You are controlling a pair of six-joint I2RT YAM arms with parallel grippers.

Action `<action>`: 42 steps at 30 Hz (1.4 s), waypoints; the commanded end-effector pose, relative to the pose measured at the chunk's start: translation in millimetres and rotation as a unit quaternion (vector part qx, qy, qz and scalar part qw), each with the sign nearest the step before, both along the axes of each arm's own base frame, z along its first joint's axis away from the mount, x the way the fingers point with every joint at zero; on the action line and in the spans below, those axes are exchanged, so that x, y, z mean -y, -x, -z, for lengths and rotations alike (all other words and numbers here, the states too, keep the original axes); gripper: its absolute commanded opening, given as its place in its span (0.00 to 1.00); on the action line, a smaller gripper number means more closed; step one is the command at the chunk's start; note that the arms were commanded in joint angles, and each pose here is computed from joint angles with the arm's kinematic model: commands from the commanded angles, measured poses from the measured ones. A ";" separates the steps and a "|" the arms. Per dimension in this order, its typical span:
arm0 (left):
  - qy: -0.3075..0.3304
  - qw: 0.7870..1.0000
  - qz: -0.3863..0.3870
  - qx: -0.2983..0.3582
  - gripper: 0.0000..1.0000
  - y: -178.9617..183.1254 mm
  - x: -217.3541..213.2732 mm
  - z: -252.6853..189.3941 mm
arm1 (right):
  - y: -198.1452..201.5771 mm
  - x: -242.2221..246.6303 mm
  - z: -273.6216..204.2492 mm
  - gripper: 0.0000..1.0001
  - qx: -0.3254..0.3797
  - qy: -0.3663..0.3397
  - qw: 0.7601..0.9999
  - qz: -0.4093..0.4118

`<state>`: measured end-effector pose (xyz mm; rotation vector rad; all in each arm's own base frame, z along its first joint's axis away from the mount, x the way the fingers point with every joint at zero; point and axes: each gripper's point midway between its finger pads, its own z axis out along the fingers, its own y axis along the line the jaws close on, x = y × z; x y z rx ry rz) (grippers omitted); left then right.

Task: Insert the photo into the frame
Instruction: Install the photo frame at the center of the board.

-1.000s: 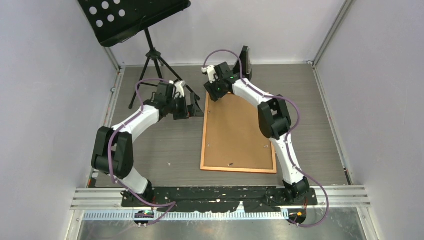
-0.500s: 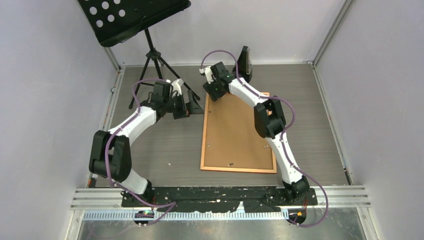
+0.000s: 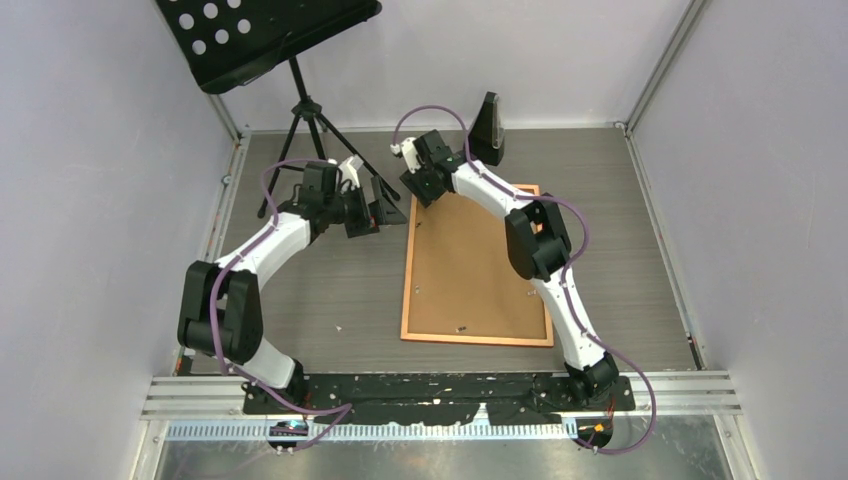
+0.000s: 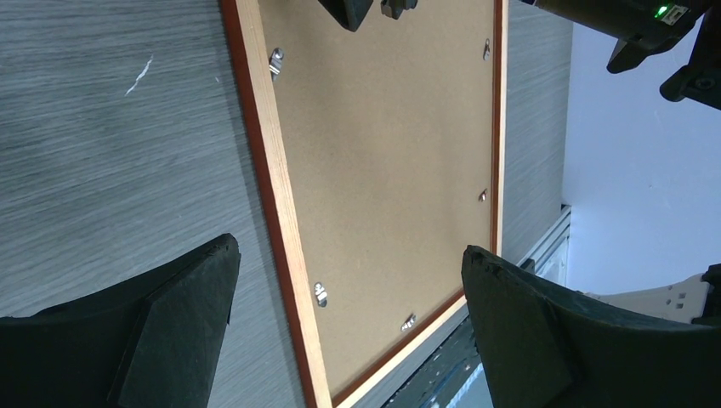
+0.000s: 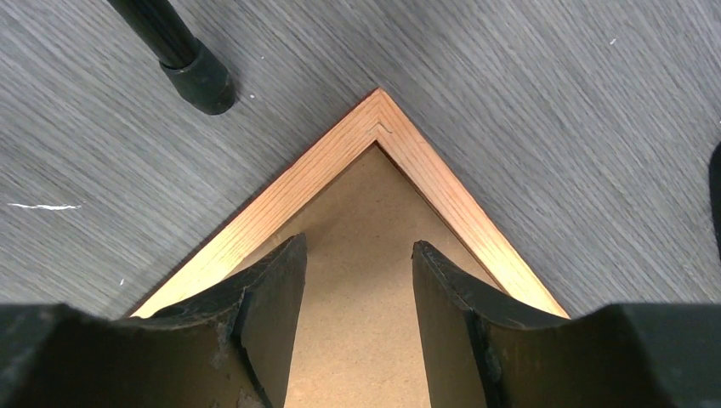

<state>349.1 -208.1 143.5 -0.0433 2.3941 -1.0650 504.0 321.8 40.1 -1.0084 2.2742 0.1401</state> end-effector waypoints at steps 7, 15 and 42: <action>0.023 0.999 0.003 0.028 1.00 -3.1 2.5 -19.0 | 40.8 -9.2 21.4 0.55 -0.079 0.001 0.997 -0.018; 0.032 0.999 0.000 0.024 1.00 -3.0 2.7 -21.2 | 32.7 -1.2 22.8 0.54 -0.075 0.010 0.997 0.013; 0.042 0.999 -0.002 0.001 1.00 -7.2 6.0 -12.7 | 14.0 11.3 13.9 0.53 -0.140 -0.133 0.972 0.136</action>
